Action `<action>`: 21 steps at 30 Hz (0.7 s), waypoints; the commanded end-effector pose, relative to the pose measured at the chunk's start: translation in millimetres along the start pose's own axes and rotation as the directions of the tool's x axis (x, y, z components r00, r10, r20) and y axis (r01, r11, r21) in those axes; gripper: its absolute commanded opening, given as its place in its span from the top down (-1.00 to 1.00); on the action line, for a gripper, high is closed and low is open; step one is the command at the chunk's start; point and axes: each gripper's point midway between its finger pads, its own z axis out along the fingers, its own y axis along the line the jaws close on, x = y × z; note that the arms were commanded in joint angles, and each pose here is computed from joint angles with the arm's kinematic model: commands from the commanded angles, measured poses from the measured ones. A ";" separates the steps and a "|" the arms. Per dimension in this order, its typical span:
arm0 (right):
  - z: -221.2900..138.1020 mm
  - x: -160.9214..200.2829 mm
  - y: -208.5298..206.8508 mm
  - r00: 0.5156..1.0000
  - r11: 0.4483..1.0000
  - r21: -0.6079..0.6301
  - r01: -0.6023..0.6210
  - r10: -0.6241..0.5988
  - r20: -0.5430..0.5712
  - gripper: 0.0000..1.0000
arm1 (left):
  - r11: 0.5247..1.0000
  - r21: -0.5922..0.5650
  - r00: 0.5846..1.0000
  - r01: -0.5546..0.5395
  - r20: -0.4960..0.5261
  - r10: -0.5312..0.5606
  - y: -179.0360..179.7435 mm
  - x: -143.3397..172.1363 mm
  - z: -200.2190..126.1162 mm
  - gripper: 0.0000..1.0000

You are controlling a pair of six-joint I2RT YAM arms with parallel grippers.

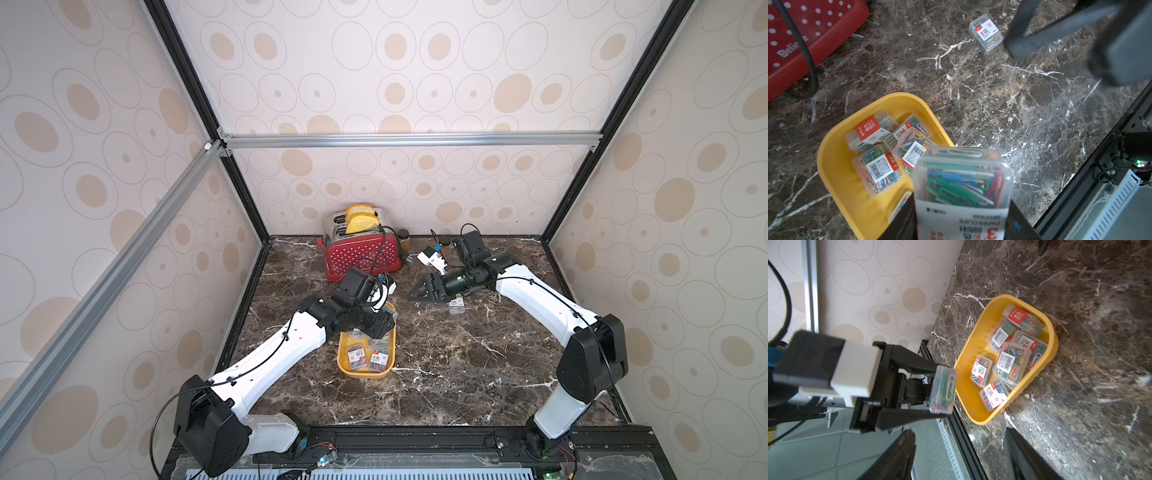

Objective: Take the paper clips out of the storage box
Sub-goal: Pick up the boxed paper clips from the storage box.

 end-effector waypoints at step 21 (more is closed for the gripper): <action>27.8 9.4 31.2 0.997 0.991 -0.131 -0.008 -0.003 -0.080 -0.33 | 0.976 0.041 0.959 -0.215 0.196 0.203 -35.4 -63.4 -22.0 0.24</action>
